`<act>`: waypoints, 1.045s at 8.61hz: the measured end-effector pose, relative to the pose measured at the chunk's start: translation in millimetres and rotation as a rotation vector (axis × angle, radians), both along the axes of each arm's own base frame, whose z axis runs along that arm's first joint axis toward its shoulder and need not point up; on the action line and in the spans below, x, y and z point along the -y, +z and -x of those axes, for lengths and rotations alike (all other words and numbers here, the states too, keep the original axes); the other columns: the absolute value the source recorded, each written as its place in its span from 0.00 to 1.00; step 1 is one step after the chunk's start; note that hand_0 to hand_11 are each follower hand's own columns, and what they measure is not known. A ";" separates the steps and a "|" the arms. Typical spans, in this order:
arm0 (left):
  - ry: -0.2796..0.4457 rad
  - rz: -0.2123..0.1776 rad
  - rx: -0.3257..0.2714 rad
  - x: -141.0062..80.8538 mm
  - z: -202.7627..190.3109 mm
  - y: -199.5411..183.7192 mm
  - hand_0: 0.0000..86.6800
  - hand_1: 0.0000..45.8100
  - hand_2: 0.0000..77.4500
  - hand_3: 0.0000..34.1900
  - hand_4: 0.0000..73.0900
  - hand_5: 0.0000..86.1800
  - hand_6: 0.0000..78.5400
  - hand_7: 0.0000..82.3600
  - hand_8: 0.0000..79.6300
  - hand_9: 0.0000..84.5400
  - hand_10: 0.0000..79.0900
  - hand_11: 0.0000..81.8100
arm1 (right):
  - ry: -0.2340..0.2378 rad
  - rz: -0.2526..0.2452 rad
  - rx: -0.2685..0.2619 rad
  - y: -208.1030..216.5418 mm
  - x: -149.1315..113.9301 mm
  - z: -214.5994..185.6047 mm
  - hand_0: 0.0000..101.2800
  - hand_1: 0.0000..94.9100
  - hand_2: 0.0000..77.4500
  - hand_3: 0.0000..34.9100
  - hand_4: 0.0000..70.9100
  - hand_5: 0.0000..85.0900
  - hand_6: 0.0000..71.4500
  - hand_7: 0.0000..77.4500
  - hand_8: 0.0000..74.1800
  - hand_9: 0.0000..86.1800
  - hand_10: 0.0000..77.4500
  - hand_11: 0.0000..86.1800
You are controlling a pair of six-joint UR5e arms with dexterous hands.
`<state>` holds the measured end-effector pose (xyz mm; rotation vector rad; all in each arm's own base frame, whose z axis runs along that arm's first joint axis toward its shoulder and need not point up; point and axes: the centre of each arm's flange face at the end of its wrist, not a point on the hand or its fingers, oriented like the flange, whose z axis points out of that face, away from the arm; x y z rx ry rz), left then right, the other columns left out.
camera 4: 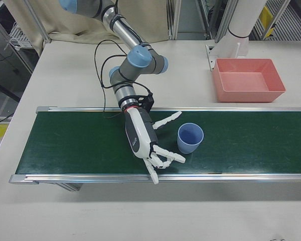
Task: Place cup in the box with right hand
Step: 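Close the right hand around the side of the blue cup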
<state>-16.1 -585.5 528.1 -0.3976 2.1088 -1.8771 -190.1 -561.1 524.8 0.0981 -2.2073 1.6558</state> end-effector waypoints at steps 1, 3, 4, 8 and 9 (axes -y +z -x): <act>0.000 0.000 0.000 -0.1 0.0 0.1 0.00 0.01 0.01 0.00 0.00 0.00 0.00 0.00 0.00 0.00 0.00 0.00 | -0.001 0.000 -0.006 -4.3 1.7 3.1 0.46 0.01 0.03 0.00 0.35 0.05 0.35 0.90 0.36 0.57 0.04 0.07; 0.000 0.001 0.000 0.0 0.0 0.0 0.00 0.01 0.01 0.00 0.00 0.00 0.00 0.00 0.00 0.00 0.00 0.00 | -0.004 -0.001 -0.012 -8.5 2.9 6.8 0.46 0.01 0.03 0.00 0.33 0.05 0.35 0.90 0.36 0.59 0.04 0.07; 0.000 0.000 0.000 0.2 0.0 -0.3 0.00 0.01 0.01 0.00 0.00 0.00 0.00 0.00 0.00 0.00 0.00 0.00 | -0.007 -0.001 -0.014 -9.0 2.4 8.9 0.46 0.01 0.03 0.00 0.33 0.05 0.35 0.90 0.35 0.59 0.04 0.07; 0.000 0.000 0.000 0.1 0.0 -0.1 0.00 0.01 0.01 0.00 0.00 0.00 0.00 0.00 0.00 0.00 0.00 0.00 | -0.005 -0.005 -0.017 -11.4 1.2 6.9 0.48 0.01 0.03 0.00 0.45 0.05 0.38 0.90 0.37 0.60 0.04 0.07; -0.001 0.001 0.000 0.1 0.1 0.2 0.00 0.01 0.01 0.00 0.00 0.00 0.00 0.00 0.00 0.00 0.00 0.00 | 0.003 -0.006 -0.016 -11.9 2.0 2.1 0.54 0.00 0.01 0.00 0.52 0.05 0.42 0.90 0.46 0.68 0.11 0.13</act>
